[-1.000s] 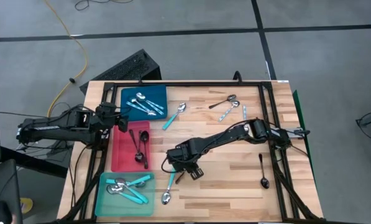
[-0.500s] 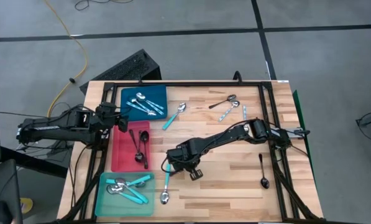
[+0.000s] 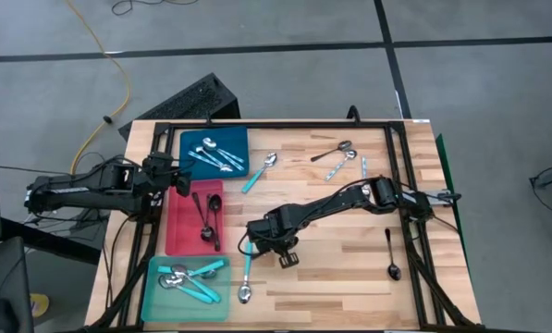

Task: Sort silverware by color (type)
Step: Put the black spoon into the red bin

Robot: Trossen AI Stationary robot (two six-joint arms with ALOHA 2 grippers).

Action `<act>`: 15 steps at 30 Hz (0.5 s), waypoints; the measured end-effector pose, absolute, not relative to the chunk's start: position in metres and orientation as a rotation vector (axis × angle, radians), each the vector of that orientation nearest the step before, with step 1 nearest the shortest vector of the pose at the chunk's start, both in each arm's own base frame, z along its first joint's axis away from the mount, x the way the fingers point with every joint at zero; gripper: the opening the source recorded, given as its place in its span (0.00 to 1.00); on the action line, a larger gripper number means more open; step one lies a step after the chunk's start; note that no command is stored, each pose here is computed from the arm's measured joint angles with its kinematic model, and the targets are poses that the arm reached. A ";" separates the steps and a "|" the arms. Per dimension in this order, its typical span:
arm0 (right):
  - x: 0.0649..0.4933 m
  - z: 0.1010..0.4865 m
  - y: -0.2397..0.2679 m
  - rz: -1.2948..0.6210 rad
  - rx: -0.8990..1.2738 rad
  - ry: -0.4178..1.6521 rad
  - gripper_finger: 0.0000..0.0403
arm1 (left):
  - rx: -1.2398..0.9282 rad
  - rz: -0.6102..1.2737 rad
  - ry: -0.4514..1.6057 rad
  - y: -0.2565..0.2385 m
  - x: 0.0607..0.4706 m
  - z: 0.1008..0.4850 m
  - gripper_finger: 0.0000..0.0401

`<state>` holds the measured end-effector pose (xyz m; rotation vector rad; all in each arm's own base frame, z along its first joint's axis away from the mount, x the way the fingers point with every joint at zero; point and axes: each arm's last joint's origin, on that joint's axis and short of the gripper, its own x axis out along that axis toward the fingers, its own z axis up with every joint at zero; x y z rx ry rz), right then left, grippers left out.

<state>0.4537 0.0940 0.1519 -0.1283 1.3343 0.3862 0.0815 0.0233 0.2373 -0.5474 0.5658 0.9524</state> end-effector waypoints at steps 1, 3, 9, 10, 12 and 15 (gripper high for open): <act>0.455 0.154 0.094 0.392 -0.123 1.321 0.07 | -0.547 0.952 0.566 0.023 0.082 0.237 0.49; 0.458 0.159 0.093 0.390 -0.119 1.304 0.07 | -0.547 0.952 0.566 0.023 0.082 0.237 0.49; 0.467 0.174 0.084 0.385 -0.096 1.257 0.07 | -0.548 0.952 0.566 0.023 0.082 0.237 0.49; 0.468 0.176 0.083 0.383 -0.095 1.250 0.07 | -0.548 0.952 0.566 0.023 0.082 0.237 0.49; 0.470 0.180 0.079 0.376 -0.090 1.239 0.07 | -0.547 0.952 0.566 0.023 0.082 0.237 0.49; 0.472 0.184 0.079 0.375 -0.091 1.223 0.07 | -0.547 0.952 0.566 0.023 0.082 0.237 0.49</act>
